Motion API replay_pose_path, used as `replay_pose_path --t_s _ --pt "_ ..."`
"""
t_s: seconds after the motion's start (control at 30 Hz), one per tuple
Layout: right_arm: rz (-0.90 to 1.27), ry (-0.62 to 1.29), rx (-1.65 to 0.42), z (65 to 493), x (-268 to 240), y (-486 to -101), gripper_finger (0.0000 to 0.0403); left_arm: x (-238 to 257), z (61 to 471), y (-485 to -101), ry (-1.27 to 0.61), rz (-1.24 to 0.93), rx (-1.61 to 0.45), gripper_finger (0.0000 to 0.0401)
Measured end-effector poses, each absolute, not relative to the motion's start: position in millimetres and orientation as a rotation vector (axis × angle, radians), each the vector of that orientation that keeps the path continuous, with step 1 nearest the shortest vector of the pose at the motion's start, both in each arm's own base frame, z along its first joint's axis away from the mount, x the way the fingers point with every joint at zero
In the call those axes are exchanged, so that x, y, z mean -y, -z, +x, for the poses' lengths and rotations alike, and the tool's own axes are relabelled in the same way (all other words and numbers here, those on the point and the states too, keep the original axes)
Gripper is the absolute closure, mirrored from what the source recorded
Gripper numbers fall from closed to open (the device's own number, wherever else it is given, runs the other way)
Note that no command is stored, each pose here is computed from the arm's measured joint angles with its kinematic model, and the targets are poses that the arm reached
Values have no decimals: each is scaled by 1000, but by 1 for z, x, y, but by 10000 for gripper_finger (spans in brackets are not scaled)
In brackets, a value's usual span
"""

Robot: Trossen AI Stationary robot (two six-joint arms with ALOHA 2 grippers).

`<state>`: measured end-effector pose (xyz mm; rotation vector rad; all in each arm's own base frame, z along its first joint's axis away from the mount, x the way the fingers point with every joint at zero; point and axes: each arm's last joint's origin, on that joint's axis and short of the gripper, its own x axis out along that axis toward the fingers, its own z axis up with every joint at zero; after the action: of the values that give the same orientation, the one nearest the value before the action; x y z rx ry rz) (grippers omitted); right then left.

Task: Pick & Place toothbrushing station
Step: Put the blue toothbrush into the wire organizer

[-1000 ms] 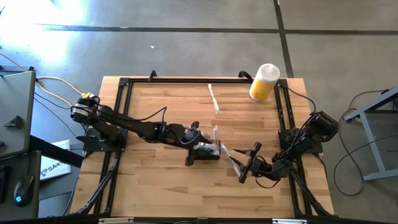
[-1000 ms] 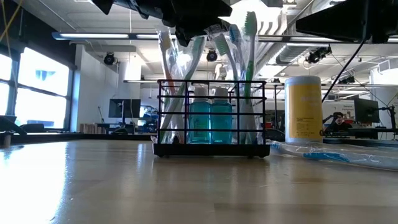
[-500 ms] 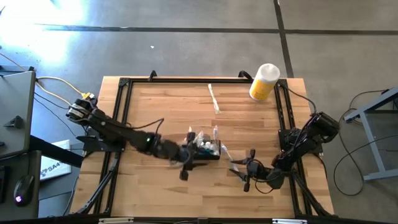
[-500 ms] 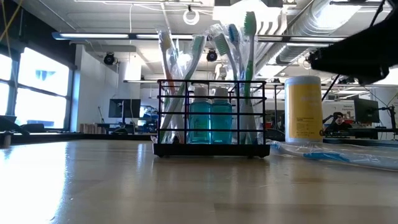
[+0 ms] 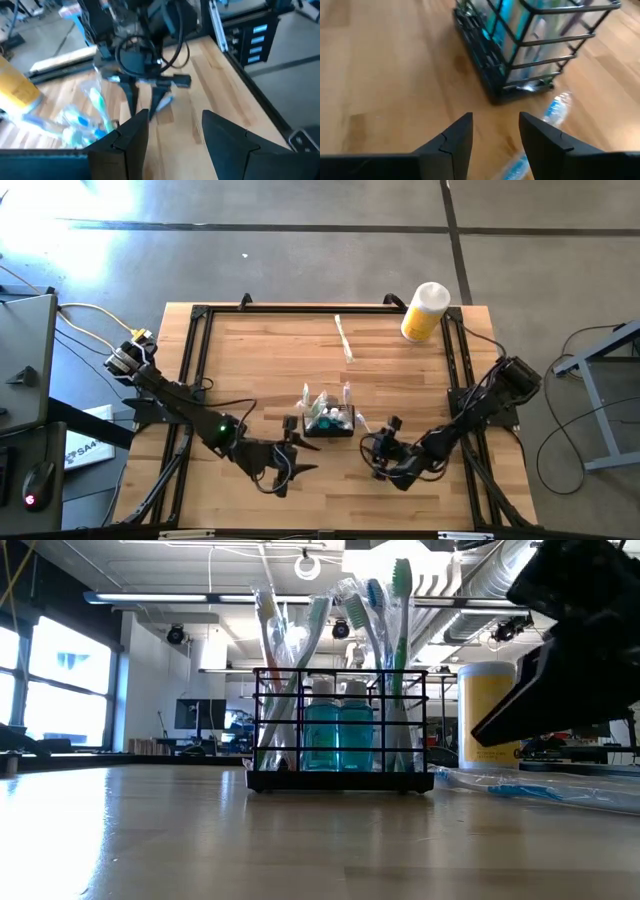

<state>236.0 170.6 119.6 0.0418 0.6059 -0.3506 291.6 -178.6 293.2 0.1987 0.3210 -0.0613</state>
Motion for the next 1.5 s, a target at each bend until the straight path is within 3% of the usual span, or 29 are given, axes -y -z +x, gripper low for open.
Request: replay_pose_path --t_s 0.4,0.53,1.1,1.23,1.43,1.5 --pt "211 494 -909 258 -144 -136 251 175 288 -282 40 213 -436 224" --pt "234 572 -930 260 -131 -134 251 174 287 -280 39 225 -454 224" --pt "311 554 -1046 262 -119 -125 255 172 284 -275 31 238 -506 224" --pt "336 544 -1059 262 -119 -125 284 172 284 -274 30 247 -522 224" --pt "390 532 -1081 262 -121 -125 381 172 283 -274 14 188 -523 224" --pt "423 555 -1078 261 -121 -125 391 172 283 -274 6 149 -525 224"
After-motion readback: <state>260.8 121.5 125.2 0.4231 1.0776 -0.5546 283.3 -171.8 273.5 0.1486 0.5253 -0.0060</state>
